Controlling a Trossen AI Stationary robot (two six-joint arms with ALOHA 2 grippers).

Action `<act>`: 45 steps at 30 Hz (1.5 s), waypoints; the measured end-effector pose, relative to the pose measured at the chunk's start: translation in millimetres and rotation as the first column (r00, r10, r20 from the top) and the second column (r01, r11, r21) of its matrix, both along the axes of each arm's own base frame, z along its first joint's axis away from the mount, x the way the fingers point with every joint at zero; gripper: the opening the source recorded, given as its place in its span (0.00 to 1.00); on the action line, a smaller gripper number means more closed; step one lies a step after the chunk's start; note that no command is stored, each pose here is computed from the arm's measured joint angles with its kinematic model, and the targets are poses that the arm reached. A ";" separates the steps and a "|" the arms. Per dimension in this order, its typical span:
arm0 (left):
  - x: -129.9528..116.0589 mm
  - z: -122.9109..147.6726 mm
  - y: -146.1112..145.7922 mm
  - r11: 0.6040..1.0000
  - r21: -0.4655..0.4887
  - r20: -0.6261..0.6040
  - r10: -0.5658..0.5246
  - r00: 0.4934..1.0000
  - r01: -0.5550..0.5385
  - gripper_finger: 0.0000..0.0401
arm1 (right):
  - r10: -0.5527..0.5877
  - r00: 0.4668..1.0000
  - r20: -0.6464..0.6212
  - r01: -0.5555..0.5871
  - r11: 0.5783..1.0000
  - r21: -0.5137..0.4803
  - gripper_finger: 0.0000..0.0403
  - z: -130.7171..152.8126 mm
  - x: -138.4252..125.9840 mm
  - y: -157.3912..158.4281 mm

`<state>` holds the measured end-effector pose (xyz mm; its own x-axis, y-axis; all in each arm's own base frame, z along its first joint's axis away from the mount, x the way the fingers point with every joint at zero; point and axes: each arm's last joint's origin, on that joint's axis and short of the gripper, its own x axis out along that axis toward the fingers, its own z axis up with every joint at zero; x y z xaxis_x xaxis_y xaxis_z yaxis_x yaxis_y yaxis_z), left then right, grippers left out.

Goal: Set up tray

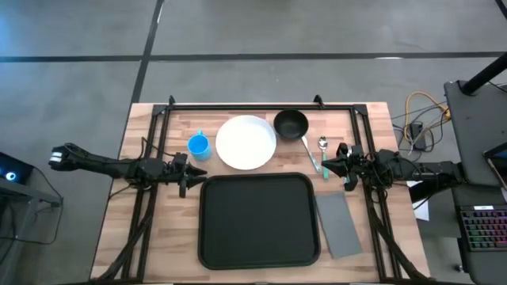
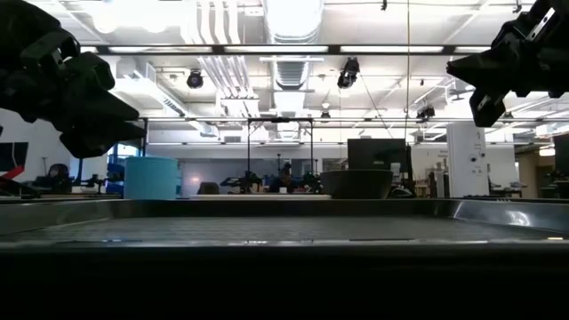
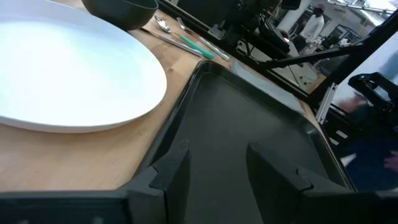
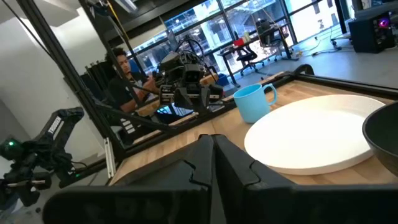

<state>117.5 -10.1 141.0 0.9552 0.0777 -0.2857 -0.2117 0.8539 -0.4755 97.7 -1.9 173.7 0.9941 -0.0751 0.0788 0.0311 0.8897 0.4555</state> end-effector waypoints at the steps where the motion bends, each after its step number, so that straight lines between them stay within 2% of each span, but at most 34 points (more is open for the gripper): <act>1: 0.0 0.0 0.0 1.000 0.000 0.000 0.000 1.000 0.000 0.34 | 0.000 1.000 0.000 0.000 1.000 0.000 0.02 0.1 0.0 0.0; 19: 0.0 0.0 0.0 1.000 0.000 0.000 0.000 1.000 0.000 0.34 | 0.000 1.000 0.000 0.000 1.000 0.001 0.02 0.0 0.0 0.0; 22: 0.0 0.0 0.0 1.000 0.000 0.000 0.000 1.000 0.000 0.34 | -0.023 1.000 0.014 0.022 0.998 0.063 0.02 0.9 -0.1 -0.8; 25: 0.0 -0.1 0.0 1.000 0.000 0.000 0.000 1.000 0.000 0.34 | -0.149 0.988 0.025 0.140 0.965 0.222 0.02 0.8 -0.8 -4.7; 28: 0.0 0.0 0.0 1.000 0.000 0.000 0.000 1.000 0.000 0.34 | -0.311 0.950 0.004 0.299 0.917 0.265 0.02 -1.2 -1.4 -9.4; 29: 0.0 -0.1 0.0 1.000 0.000 -0.001 0.000 1.000 0.000 0.34 | -0.332 0.943 0.003 0.316 0.900 0.300 0.02 -1.6 -1.4 -10.0; 32: 0.0 0.0 0.0 1.000 0.000 0.000 0.000 1.000 0.000 0.34 | -0.339 0.941 -0.009 0.316 0.867 0.385 0.02 -3.2 0.0 -10.3; 38: 0.0 -0.1 0.0 1.000 0.000 0.000 0.000 1.000 0.000 0.34 | -0.331 0.943 -0.046 0.316 0.838 0.446 0.02 -7.2 3.3 -10.1; 42: 0.0 0.0 0.0 1.000 0.000 0.000 0.000 1.000 0.000 0.34 | -0.331 0.943 -0.043 0.313 0.833 0.457 0.02 -6.9 3.7 -10.2; 45: 0.0 0.0 0.0 1.000 0.000 0.000 0.000 1.000 0.000 0.34 | -0.315 0.949 -0.017 0.268 0.776 0.571 0.02 -5.6 4.0 -9.6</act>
